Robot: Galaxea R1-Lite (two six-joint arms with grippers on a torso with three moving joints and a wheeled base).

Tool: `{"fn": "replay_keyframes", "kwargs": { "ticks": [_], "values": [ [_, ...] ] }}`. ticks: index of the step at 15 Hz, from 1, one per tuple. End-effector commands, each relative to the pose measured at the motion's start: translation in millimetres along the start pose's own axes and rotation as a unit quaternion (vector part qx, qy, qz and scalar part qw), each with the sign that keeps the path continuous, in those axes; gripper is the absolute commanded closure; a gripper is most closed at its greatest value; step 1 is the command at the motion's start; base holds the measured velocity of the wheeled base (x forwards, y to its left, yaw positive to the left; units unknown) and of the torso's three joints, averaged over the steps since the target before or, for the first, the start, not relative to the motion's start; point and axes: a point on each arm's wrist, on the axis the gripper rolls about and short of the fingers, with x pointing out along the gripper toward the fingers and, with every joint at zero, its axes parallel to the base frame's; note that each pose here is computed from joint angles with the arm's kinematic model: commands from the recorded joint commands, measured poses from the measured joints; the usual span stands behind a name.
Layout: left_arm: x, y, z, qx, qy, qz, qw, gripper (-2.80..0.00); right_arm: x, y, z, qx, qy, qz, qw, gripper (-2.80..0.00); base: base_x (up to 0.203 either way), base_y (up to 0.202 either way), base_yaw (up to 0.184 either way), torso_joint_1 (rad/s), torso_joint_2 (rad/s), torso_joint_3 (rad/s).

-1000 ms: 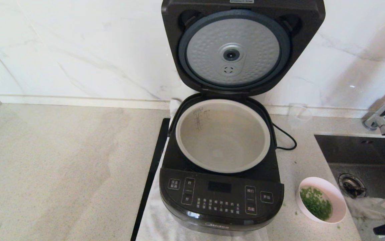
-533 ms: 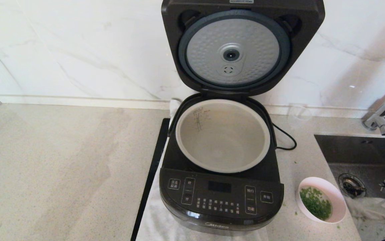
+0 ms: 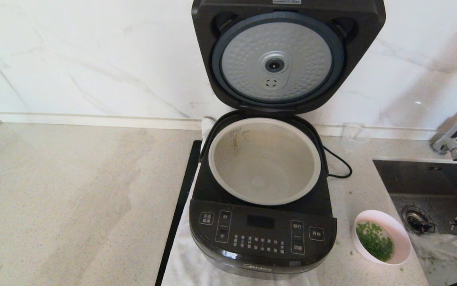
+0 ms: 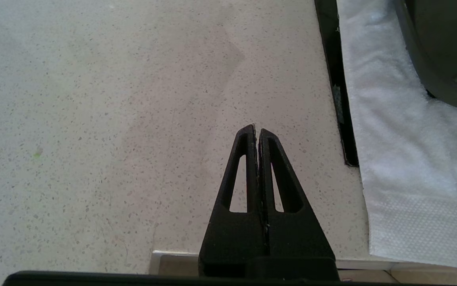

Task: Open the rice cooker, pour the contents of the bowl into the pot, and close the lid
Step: Fill a bowl with water from the tap

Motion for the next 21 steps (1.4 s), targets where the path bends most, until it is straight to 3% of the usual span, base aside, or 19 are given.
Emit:
{"fn": "replay_keyframes", "kwargs": {
  "ticks": [1,4,10,17,21],
  "values": [
    [0,0.0,0,0.0,0.0,0.0,1.0,0.0,7,-3,3,0.005,0.015,0.001,1.0,-2.8,0.0,0.0,0.0,0.0,0.0,0.0],
    [0,0.0,0,0.0,0.0,0.0,1.0,0.0,23,-9,4,0.008,0.028,-0.018,0.999,-2.8,0.0,0.0,0.0,0.0,0.0,0.0],
    [0,0.0,0,0.0,0.0,0.0,1.0,0.0,44,-19,18,0.009,0.007,-0.056,0.998,-2.8,0.0,0.0,0.0,0.0,0.0,0.0],
    [0,0.0,0,0.0,0.0,0.0,1.0,0.0,64,-26,37,0.036,-0.017,-0.072,0.997,-2.8,0.0,0.0,0.0,0.0,0.0,0.0],
    [0,0.0,0,0.0,0.0,0.0,1.0,0.0,48,-17,39,0.037,-0.045,-0.061,0.996,-2.8,0.0,0.0,0.0,0.0,0.0,0.0]
  ]
}}
